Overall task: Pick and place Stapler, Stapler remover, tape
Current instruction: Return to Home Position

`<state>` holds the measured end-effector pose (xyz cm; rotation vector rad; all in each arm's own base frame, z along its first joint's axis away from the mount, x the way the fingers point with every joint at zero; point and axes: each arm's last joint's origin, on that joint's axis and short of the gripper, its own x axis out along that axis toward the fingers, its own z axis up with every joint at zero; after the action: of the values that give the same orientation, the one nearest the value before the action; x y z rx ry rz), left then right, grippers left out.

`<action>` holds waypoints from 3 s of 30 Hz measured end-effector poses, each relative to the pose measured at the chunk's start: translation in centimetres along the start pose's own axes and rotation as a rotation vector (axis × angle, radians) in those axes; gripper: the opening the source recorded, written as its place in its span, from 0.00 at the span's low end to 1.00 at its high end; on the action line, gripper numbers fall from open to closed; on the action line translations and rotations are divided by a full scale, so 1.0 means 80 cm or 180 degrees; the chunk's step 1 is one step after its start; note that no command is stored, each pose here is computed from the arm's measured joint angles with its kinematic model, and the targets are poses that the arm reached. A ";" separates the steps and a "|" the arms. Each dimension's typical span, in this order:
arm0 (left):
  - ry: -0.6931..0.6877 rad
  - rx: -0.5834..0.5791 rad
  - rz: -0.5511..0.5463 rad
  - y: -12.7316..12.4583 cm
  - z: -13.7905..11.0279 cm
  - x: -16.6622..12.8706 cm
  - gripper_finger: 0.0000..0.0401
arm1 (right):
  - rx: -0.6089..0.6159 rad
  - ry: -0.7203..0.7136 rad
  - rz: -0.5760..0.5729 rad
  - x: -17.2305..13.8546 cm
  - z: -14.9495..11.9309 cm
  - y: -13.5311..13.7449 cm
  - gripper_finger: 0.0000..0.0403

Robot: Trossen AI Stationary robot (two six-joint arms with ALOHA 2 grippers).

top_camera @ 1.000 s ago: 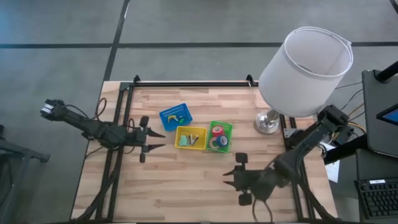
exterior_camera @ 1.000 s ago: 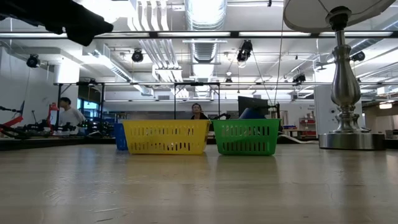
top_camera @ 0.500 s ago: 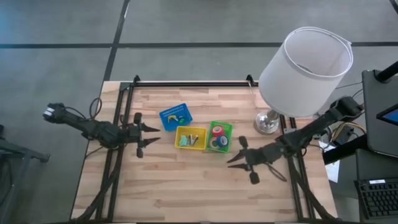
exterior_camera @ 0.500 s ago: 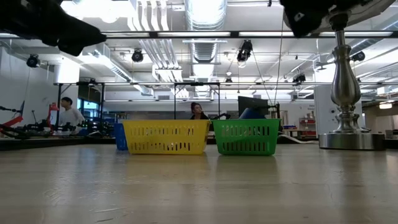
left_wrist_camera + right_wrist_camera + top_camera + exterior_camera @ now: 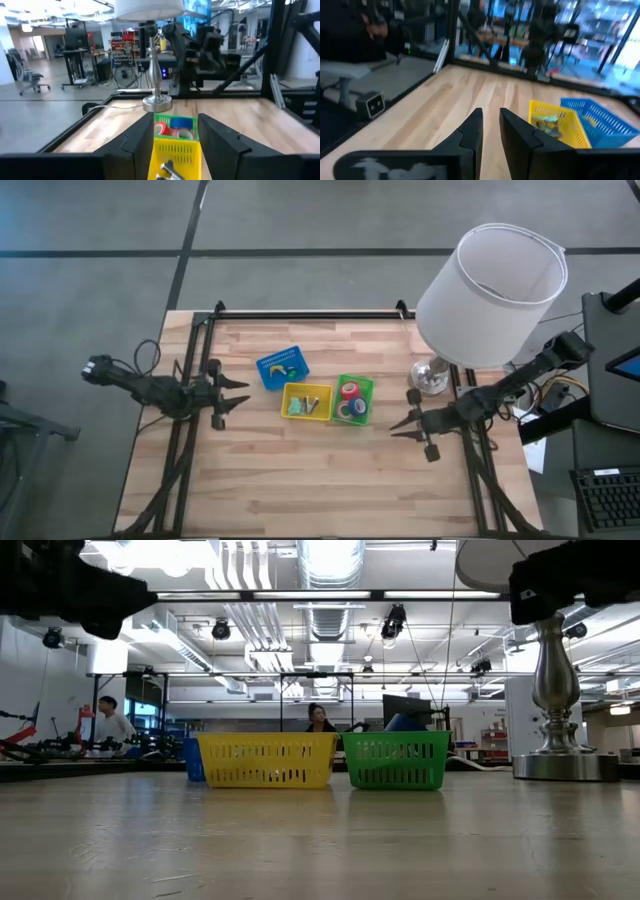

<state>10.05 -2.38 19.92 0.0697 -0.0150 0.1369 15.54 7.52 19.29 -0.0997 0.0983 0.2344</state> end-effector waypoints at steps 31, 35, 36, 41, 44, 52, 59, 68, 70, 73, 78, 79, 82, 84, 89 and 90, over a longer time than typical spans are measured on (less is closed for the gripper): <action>-0.0333 0.0305 0.0134 0.006 -0.024 -0.011 0.39 | 0.0029 -0.0325 -0.0284 -0.055 -0.039 -0.025 0.15; -0.0209 0.0274 0.0108 0.005 -0.029 -0.010 0.39 | 0.0077 -0.0264 -0.0277 -0.061 -0.042 -0.026 0.15; -0.0172 0.0296 0.0103 0.005 -0.031 -0.010 0.39 | 0.0096 -0.0273 -0.0276 -0.062 -0.042 -0.026 0.15; -0.0077 0.0450 0.0068 0.004 -0.034 -0.009 0.39 | 0.0006 -0.0235 -0.0295 -0.067 -0.044 -0.027 0.15; -0.0023 0.0414 0.0046 0.003 -0.036 -0.008 0.39 | 0.0023 -0.0099 -0.0512 -0.068 -0.049 -0.030 0.15; 0.0030 0.0214 0.0038 0.002 -0.038 -0.007 0.39 | 0.0242 0.0164 -0.0741 -0.068 -0.060 -0.031 0.15; 0.0028 0.0211 0.0038 0.002 -0.038 -0.007 0.39 | 0.0225 0.0190 -0.0741 -0.067 -0.061 -0.031 0.15; 0.0030 0.0212 0.0038 0.002 -0.038 -0.007 0.39 | 0.0235 0.0184 -0.0740 -0.067 -0.060 -0.031 0.15; 0.0030 0.0212 0.0038 0.002 -0.038 -0.007 0.39 | 0.0240 0.0183 -0.0741 -0.067 -0.060 -0.031 0.15; 0.0030 0.0212 0.0038 0.002 -0.038 -0.007 0.39 | 0.0237 0.0183 -0.0740 -0.067 -0.060 -0.031 0.15; 0.0030 0.0213 0.0038 0.002 -0.038 -0.007 0.39 | 0.0241 0.0182 -0.0739 -0.067 -0.060 -0.031 0.15; 0.0031 0.0213 0.0039 0.002 -0.038 -0.007 0.39 | 0.0243 0.0182 -0.0739 -0.067 -0.060 -0.031 0.15; 0.0031 0.0213 0.0038 0.002 -0.038 -0.007 0.39 | 0.0239 0.0182 -0.0739 -0.067 -0.060 -0.031 0.15; 0.0032 0.0213 0.0038 0.002 -0.038 -0.007 0.39 | 0.0243 0.0182 -0.0739 -0.067 -0.060 -0.031 0.15; 0.0032 0.0214 0.0039 0.002 -0.039 -0.007 0.39 | 0.0239 0.0182 -0.0737 -0.067 -0.060 -0.031 0.15; 0.0032 0.0214 0.0039 0.002 -0.039 -0.007 0.39 | 0.0237 0.0182 -0.0738 -0.067 -0.060 -0.031 0.15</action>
<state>9.53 -2.08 16.84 0.1362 -0.0006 0.1500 10.53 3.36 15.32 -0.0431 0.1512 -0.0036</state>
